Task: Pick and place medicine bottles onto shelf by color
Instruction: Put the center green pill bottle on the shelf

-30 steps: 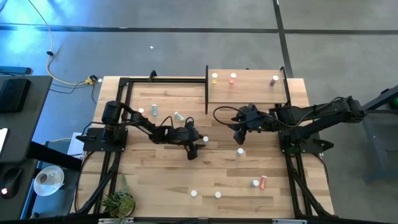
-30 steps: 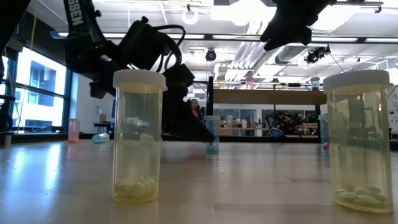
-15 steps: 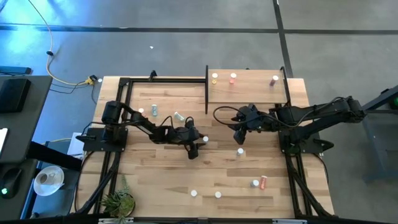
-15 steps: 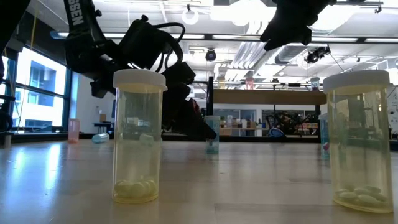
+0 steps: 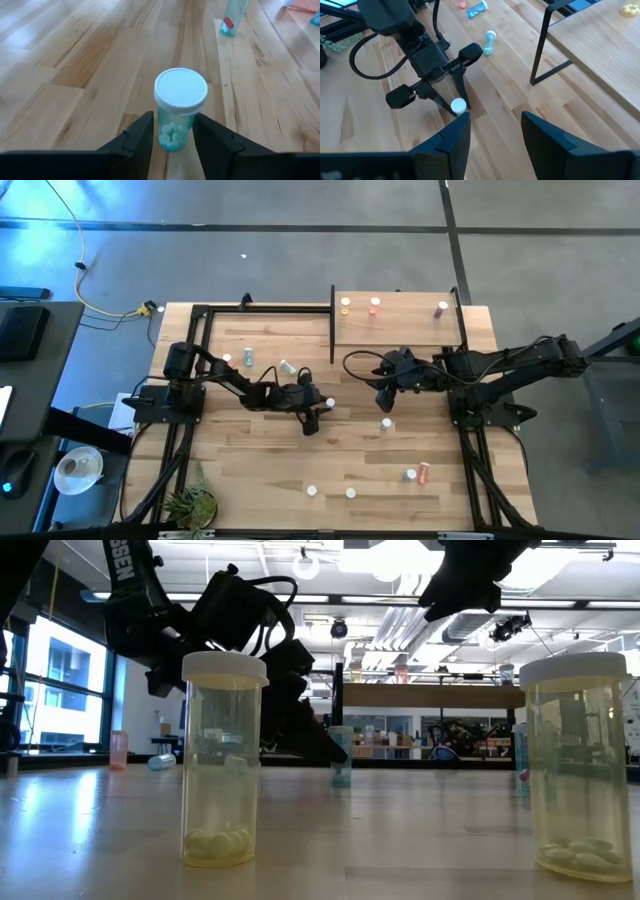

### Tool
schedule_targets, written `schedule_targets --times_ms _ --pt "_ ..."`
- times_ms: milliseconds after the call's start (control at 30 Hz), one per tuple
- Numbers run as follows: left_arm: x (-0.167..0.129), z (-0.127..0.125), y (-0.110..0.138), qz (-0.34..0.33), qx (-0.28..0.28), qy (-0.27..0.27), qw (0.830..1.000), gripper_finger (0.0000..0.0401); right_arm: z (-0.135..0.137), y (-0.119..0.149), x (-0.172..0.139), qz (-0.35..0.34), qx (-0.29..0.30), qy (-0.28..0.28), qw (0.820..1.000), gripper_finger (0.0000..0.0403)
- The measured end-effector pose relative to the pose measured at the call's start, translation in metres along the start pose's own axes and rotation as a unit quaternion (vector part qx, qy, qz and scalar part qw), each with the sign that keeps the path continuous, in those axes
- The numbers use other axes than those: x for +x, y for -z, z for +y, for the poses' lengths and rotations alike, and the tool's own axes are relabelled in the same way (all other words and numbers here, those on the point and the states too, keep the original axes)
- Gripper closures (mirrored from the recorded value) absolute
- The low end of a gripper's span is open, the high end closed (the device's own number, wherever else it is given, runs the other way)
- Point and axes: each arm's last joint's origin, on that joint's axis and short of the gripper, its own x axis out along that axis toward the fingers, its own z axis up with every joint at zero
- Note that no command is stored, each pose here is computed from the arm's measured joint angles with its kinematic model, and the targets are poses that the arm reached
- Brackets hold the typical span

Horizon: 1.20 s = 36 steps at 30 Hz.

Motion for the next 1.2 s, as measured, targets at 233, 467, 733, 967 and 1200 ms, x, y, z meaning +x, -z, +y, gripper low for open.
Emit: schedule_targets --times_ms 233,467,733,967,1200 --pt "0.000 0.000 0.000 0.000 0.000 0.001 1.000 0.0301 0.000 0.000 0.000 0.000 0.003 0.000 1.000 0.0235" --pt "0.000 -0.001 -0.001 0.000 0.000 0.023 1.000 0.0304 0.000 0.000 0.000 -0.001 0.003 0.002 1.000 0.0223" --pt "0.004 -0.007 -0.014 -0.016 -0.006 0.065 0.998 0.0306 0.004 -0.005 0.000 -0.017 -0.030 -0.034 0.999 0.0180" --pt "0.012 -0.013 -0.027 0.008 0.011 0.073 0.997 0.0306 0.009 -0.012 -0.001 -0.049 -0.076 -0.082 0.993 0.0179" --pt "0.019 -0.028 -0.046 0.031 0.066 0.082 0.994 0.0306 0.012 -0.011 0.004 -0.037 -0.101 -0.094 0.990 0.0179"
